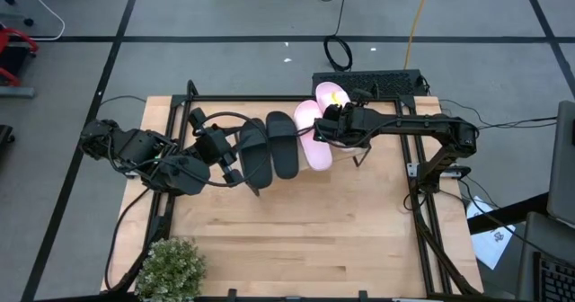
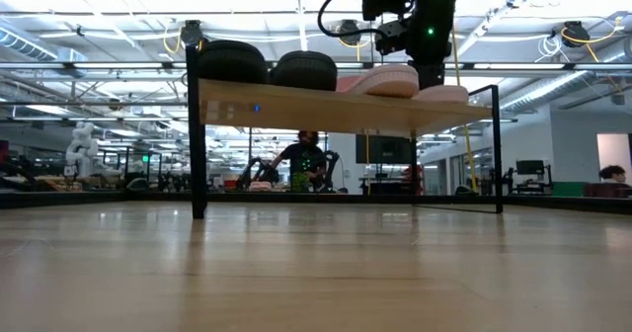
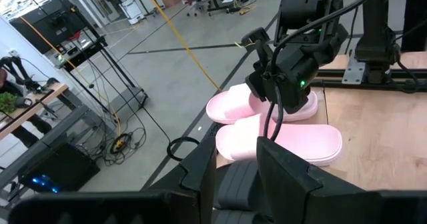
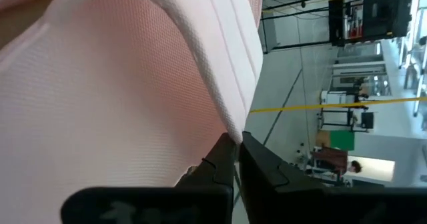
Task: Pick and place slides into the shelf
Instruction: Put the pink slide on the shelf
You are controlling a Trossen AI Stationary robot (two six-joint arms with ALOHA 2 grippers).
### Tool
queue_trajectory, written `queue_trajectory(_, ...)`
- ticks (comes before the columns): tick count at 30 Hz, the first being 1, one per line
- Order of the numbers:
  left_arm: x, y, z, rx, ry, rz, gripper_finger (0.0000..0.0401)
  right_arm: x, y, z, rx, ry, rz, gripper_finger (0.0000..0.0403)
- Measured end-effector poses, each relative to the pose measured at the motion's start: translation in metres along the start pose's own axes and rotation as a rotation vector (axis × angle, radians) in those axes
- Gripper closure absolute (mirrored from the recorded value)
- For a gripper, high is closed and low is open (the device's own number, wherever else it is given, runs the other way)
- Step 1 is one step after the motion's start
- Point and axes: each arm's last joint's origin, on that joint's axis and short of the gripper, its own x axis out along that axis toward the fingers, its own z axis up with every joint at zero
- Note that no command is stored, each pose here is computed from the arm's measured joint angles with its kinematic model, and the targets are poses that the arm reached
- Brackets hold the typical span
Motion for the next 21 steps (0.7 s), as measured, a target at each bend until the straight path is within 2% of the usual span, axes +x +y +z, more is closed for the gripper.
queue_trajectory(8, 0.0003, 0.0001, 0.0, 0.007, 0.0, 0.001, 0.0288, 0.0, -0.0002, 0.0, -0.007, -0.001, -0.008, 0.0402)
queue_trajectory(11, 0.0018, 0.0013, 0.0002, 0.004, 0.003, 0.008, 0.0288, 0.0, 0.0009, -0.0006, -0.019, 0.007, 0.032, 0.0402)
queue_trajectory(21, 0.0082, 0.0058, 0.0007, -0.006, 0.014, 0.034, 0.0288, 0.001, 0.0003, -0.0041, -0.055, 0.034, 0.058, 0.0402)
